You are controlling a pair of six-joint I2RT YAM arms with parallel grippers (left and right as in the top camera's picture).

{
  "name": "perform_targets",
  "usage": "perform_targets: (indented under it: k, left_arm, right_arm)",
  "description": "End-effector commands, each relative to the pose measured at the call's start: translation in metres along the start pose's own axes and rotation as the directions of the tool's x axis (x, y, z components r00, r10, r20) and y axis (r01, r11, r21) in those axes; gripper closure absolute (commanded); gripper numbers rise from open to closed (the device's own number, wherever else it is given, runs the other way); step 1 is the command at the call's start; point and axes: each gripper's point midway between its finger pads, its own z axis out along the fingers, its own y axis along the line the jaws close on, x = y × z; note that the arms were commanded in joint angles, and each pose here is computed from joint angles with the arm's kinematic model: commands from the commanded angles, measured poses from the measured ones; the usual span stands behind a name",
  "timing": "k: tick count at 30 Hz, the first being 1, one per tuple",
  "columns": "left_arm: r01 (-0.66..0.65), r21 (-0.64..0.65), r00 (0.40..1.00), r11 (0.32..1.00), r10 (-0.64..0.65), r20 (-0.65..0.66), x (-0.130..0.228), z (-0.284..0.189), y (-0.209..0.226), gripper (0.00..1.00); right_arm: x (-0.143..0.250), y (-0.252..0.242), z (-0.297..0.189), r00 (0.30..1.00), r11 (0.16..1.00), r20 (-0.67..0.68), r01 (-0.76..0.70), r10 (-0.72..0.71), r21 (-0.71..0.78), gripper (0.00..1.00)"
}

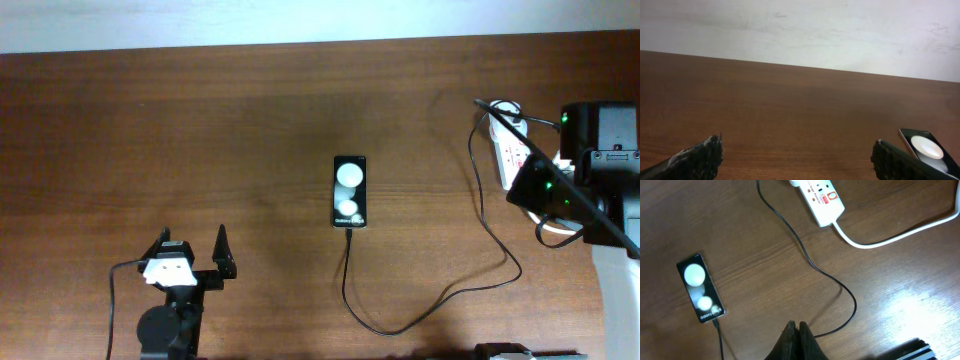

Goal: Plug charger to phone and switch on socket
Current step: 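Press the red switch on the power strip with the right gripper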

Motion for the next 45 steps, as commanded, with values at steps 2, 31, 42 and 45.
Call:
perform_targets:
  k: [2,31,42,45]
  left_arm:
    - [-0.019,0.021,1.000,1.000,0.020,-0.017,0.006,0.001,-0.003,0.01]
    - [-0.019,0.021,1.000,1.000,0.020,-0.017,0.006,0.001,-0.003,0.01]
    - [-0.019,0.021,1.000,1.000,0.020,-0.017,0.006,0.001,-0.003,0.01]
    - [-0.019,0.021,1.000,1.000,0.020,-0.017,0.006,0.001,-0.003,0.01]
  right_arm:
    - [-0.007,-0.003,-0.007,0.996,0.997,0.042,-0.081,0.081,0.005,0.96]
    - [-0.117,-0.043,0.306,0.916,0.921,-0.118,-0.369,0.383,0.125,0.96]
    - [-0.090,-0.028,0.367,0.917,0.941,-0.211,-0.325,0.338,0.096,0.96]
    - [-0.065,-0.005,0.374,0.913,0.964,-0.310,-0.261,0.265,0.057,0.96]
